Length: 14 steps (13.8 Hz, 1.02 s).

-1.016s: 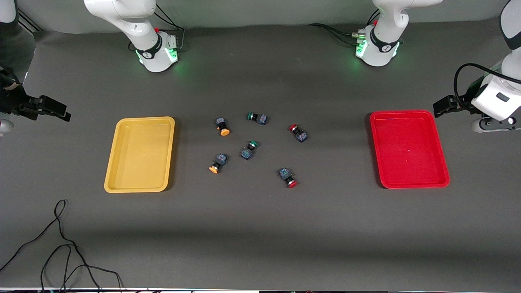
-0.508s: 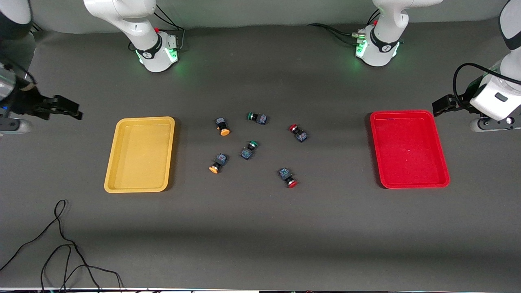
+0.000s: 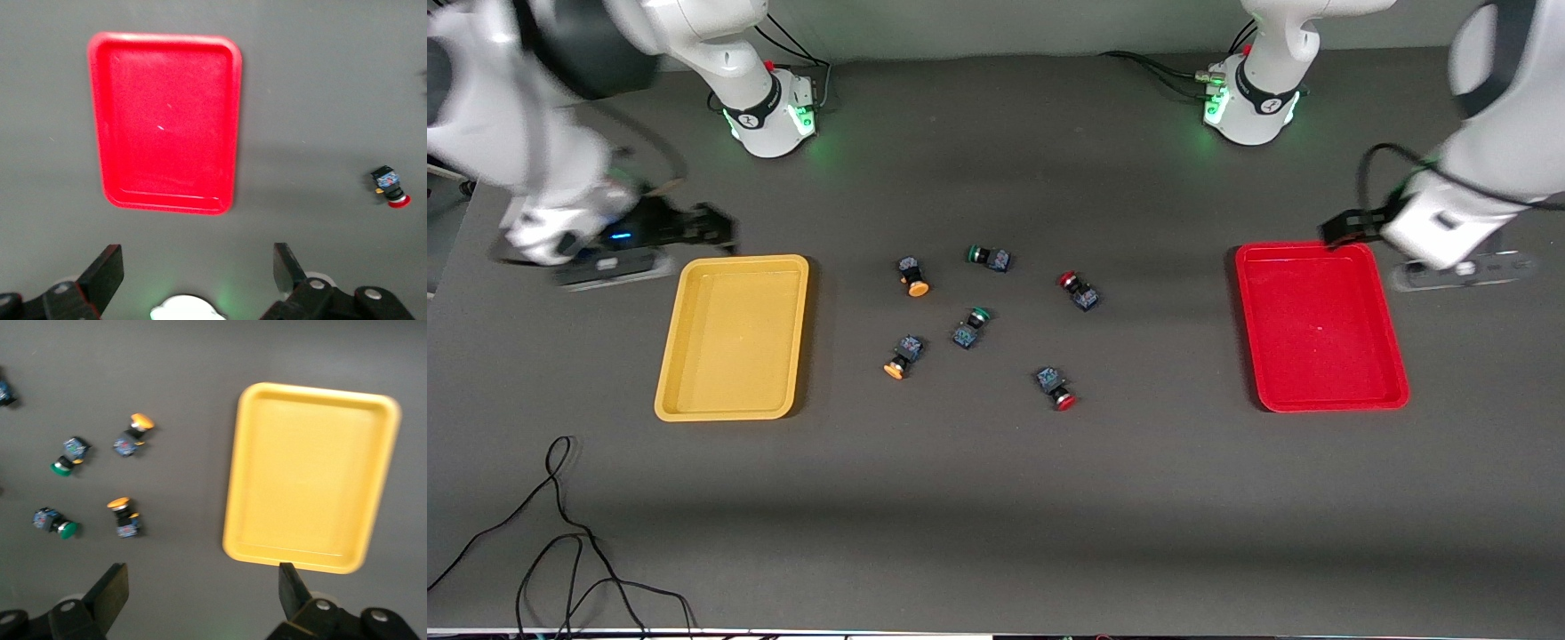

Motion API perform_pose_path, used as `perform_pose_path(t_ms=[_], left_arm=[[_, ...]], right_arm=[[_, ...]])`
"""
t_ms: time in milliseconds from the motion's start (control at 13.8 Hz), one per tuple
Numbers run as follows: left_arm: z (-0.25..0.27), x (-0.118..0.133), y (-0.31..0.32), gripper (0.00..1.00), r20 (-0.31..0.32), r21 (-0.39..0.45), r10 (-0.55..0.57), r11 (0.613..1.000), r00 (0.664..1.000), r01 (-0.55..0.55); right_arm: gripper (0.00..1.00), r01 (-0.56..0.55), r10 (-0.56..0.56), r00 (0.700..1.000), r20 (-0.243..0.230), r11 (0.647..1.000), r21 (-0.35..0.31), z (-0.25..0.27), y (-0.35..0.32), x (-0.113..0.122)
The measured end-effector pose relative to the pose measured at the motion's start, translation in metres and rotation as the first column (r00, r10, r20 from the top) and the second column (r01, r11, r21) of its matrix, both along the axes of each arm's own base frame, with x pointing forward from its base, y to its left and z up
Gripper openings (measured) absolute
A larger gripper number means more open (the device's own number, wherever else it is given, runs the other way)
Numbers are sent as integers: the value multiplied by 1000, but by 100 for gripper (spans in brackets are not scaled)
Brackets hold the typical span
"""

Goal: Place red and yellow buttons in trays
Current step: 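Reach the left gripper to a red button while the right gripper reaches yellow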

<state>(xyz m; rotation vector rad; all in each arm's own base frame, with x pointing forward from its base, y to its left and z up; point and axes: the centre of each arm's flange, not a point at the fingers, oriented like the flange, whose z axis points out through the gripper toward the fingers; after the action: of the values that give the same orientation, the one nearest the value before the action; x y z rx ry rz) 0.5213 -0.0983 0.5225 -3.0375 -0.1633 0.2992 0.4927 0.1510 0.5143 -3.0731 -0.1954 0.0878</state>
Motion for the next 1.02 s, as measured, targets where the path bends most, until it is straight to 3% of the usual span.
perform_pose_path(t_ms=[218,363,580,1016], left_arm=[[-56,-10,-94,100,-67,73,76,995,995,-71],[-99,-16,-149,100,-76,98,120,989,990,-112],[-156,-19,-202,100,-99,62,239,970,966,-233],[-278,-42,-259,100,-73,43,393,919,917,-391]], right_arm=[[100,-87,87,996,-2,996,-7,-23,87,-37],[100,-164,163,986,-13,986,-12,-29,123,-60],[100,-225,225,974,-27,974,-18,-39,148,-82],[100,-213,212,976,48,977,0,-132,157,-104]])
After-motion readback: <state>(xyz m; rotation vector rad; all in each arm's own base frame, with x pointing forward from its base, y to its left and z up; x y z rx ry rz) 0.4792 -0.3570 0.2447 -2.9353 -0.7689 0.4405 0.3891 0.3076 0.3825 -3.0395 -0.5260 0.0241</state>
